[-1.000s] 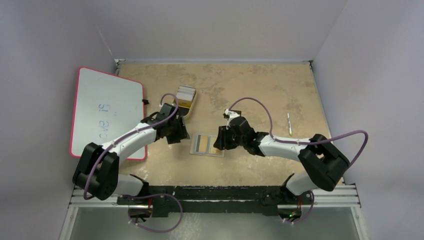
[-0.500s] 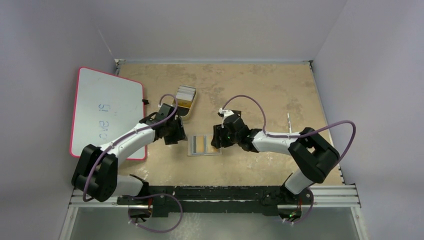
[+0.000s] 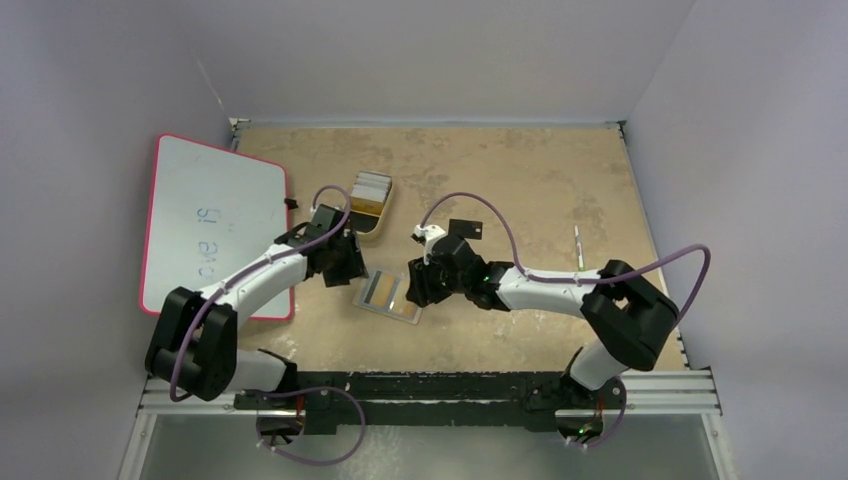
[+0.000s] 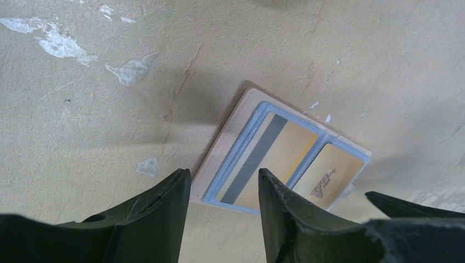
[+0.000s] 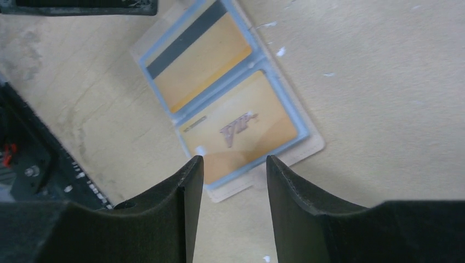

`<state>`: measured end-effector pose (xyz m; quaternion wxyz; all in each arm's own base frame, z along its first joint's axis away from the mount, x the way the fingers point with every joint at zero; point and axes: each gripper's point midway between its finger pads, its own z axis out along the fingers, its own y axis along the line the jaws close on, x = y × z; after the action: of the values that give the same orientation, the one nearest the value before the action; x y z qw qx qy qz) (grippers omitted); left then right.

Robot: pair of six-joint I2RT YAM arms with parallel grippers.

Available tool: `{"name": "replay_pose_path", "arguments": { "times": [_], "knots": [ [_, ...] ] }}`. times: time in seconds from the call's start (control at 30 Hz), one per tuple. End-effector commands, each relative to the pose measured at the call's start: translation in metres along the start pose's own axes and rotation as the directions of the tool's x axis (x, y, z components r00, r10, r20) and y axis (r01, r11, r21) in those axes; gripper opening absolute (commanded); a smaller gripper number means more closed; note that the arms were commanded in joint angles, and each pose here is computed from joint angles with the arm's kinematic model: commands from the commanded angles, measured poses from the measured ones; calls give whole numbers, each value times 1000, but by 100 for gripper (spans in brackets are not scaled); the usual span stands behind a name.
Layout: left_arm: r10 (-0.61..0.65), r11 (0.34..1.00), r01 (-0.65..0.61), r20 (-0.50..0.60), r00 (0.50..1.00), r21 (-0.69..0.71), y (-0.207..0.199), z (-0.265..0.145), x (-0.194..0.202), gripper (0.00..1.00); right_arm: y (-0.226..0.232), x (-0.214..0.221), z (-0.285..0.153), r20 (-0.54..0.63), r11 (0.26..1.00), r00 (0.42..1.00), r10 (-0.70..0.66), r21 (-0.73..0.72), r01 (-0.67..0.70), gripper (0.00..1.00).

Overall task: Put the credit cards into the card holder
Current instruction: Move the card holder to the center of the board.

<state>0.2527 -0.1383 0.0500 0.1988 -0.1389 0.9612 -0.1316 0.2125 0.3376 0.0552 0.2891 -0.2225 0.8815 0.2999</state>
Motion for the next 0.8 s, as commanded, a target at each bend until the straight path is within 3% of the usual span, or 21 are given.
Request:
{"name": "replay_pose_path", "arguments": {
  "times": [0.0, 0.77],
  "knots": [
    [29, 1000, -29, -13, 1000, 7, 1, 6, 0, 48, -22, -19, -4, 33, 983, 990, -140, 125, 134, 48],
    [-6, 1000, 6, -60, 998, -6, 8, 22, 16, 47, -8, 21, 20, -110, 934, 933, -343, 64, 351, 44]
  ]
}}
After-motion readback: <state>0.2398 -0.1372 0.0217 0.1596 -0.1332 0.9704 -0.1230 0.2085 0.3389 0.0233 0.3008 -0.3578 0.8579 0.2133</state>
